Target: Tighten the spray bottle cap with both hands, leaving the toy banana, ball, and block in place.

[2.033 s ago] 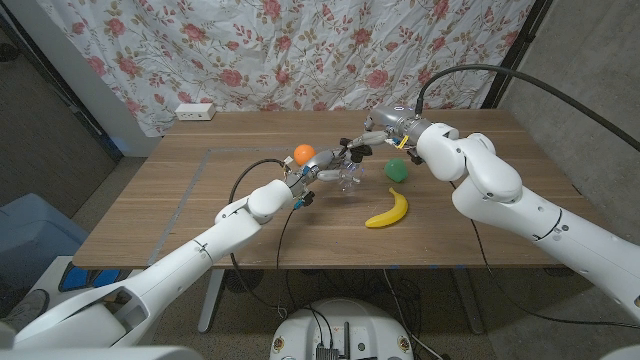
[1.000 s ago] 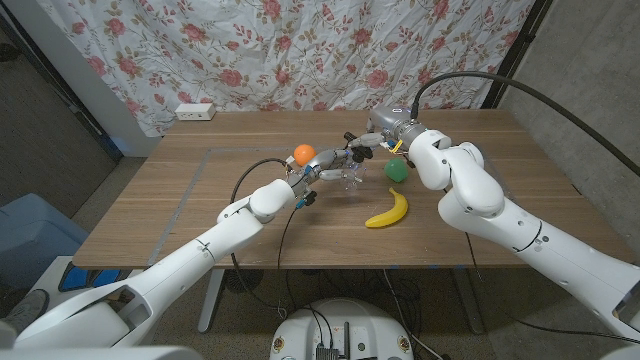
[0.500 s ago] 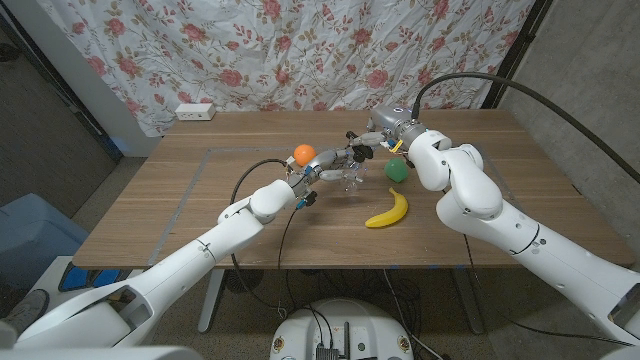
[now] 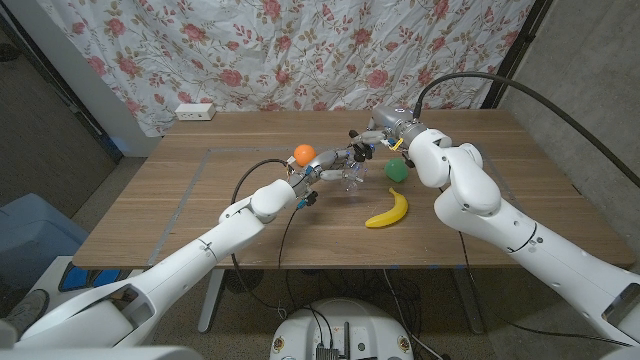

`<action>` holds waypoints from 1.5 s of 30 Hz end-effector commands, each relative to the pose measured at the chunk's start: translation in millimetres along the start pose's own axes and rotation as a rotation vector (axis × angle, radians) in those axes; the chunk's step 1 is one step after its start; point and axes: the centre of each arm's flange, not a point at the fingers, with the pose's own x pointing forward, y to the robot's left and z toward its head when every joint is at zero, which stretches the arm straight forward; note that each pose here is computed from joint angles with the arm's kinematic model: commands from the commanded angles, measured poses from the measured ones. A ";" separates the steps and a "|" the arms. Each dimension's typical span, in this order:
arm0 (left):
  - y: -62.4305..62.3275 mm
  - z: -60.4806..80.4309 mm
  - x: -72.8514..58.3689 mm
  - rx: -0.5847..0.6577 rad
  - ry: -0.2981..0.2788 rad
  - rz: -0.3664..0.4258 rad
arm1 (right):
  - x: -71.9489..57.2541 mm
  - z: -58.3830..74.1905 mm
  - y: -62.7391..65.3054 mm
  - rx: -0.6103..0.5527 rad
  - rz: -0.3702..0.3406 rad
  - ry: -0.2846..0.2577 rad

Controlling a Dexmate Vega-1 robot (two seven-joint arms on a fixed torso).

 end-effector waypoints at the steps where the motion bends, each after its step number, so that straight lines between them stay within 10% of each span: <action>1: 0.3 0.4 4.3 -0.005 -0.007 -0.004 | 3.9 -3.2 1.7 0.080 0.023 0.028; 45: 12.9 -5.9 11.8 -0.011 -0.012 -0.001 | -3.8 -22.1 -34.9 -0.022 -0.026 -0.053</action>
